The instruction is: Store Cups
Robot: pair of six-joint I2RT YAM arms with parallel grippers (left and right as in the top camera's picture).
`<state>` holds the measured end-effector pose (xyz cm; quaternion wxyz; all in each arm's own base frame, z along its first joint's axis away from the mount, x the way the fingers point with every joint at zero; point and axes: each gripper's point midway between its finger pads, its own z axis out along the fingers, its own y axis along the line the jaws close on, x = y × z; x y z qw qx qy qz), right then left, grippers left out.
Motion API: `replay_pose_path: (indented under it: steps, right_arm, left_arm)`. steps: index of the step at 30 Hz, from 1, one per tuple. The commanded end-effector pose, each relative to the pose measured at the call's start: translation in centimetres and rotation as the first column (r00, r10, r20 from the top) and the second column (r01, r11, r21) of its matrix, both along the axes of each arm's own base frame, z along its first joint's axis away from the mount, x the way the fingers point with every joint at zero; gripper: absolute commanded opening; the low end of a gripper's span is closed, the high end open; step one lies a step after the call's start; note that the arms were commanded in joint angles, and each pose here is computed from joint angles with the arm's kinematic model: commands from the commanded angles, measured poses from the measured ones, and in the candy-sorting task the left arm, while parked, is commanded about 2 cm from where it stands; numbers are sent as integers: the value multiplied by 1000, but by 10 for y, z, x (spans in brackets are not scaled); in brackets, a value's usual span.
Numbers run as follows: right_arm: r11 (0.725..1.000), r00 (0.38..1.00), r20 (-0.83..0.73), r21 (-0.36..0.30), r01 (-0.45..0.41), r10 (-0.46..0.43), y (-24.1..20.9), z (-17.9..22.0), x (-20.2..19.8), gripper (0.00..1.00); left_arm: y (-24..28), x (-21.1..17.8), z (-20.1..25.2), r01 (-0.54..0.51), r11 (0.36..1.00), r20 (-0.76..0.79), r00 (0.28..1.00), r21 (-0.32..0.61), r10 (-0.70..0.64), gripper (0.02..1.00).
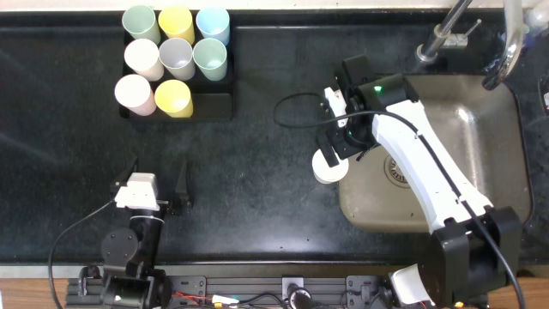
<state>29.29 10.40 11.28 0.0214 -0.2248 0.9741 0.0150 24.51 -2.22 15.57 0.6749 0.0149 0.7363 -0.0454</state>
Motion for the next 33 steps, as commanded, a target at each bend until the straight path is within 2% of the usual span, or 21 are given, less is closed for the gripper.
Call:
replay_pose_path:
  steps: [1, 15, 24, 25, 27, 29, 30, 33]
  right_arm:
    - [1000, 1000, -13, 3, -6, 6, -1, -4, -1, 998]
    - [999, 998, -44, -16, -37, 36, -7, -33, -13, 1000]
    - [999, 999, -14, -7, -36, 36, -5, -33, -6, 939]
    - [999, 999, -13, -6, -36, 36, -5, -33, -6, 858]
    - [999, 999, -7, -3, -36, 36, -4, -33, -4, 553]
    - [999, 999, 0, 12, -35, 35, -1, -33, -2, 82]
    - [999, 1000, 3, 24, -29, 29, 1, -33, -1, 42]
    - [997, 1000, -2, 71, -17, 18, 10, -32, -2, 42]
  left_arm:
    - [-1, 0, 0, 9, 1000, 7, 1000, 20, -9, 998]
    - [-1, 0, 0, 9, 1000, 7, 1000, 20, -9, 1000]
    - [-1, 0, 0, 9, 1000, 7, 1000, 20, -9, 1000]
    - [-1, 0, 0, 9, 1000, 7, 1000, 20, -9, 1000]
    - [-1, 0, 0, 9, 1000, 7, 1000, 20, -9, 1000]
    - [-1, 0, 0, 9, 1000, 7, 1000, 20, -9, 1000]
    - [-1, 0, 0, 9, 1000, 7, 1000, 20, -9, 1000]
    - [-1, 0, 0, 9, 1000, 7, 1000, 20, -9, 1000]
